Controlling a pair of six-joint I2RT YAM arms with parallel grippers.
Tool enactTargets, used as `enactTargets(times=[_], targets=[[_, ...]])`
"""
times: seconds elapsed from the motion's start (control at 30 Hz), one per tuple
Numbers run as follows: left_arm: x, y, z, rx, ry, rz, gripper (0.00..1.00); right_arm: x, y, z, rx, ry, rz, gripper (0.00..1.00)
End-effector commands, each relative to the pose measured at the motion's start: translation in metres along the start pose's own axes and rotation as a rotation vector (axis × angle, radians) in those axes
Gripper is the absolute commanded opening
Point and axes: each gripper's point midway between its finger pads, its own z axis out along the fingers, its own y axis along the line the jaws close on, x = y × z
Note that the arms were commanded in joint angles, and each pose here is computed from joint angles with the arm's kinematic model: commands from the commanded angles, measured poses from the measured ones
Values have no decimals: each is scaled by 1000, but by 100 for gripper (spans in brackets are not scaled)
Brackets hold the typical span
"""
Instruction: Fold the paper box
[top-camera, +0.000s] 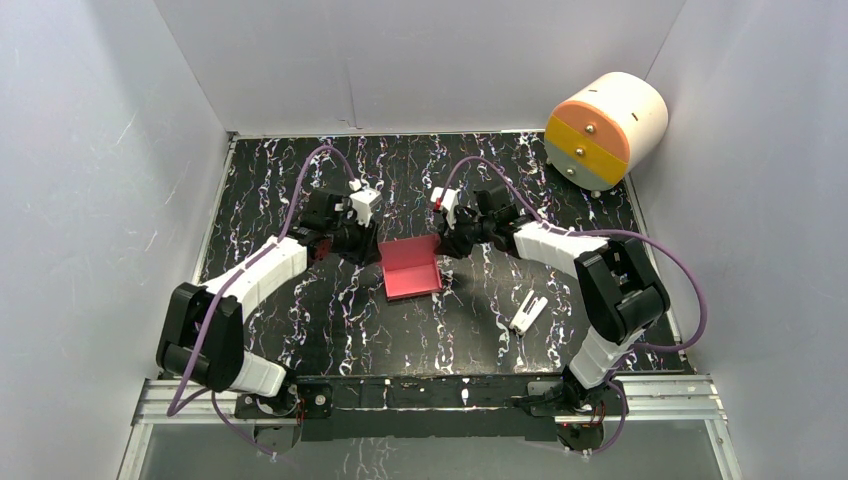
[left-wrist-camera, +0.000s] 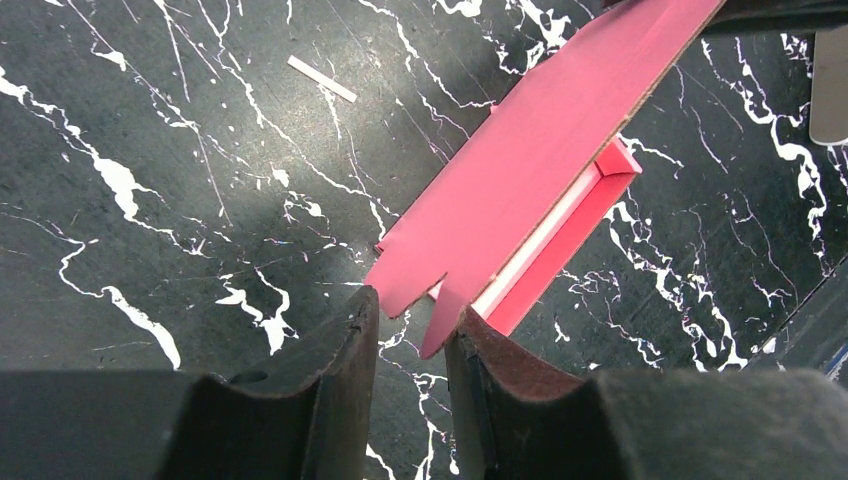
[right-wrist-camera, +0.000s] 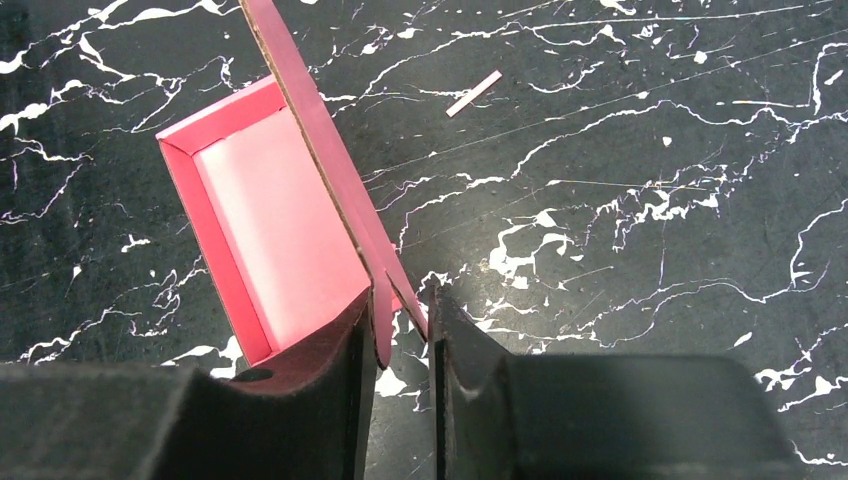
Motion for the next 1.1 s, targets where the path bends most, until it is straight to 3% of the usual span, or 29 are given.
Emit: enactTargets(times=[0.0,0.5,0.8,1.07], targets=[[-8,-6,0,46,-9,27,27,-25,-6,0,-19,-54,-48,29],[-12,-11,3,78,-13,-7,8,-24,-3,-4,7,-35,7,0],[-28,-14,2,61,-69,-115,3,-29,-11,-8,199,-6,82,0],[-38,-3,3,-84,-122,-218,2,-40,-5,-2,365,13,167,0]])
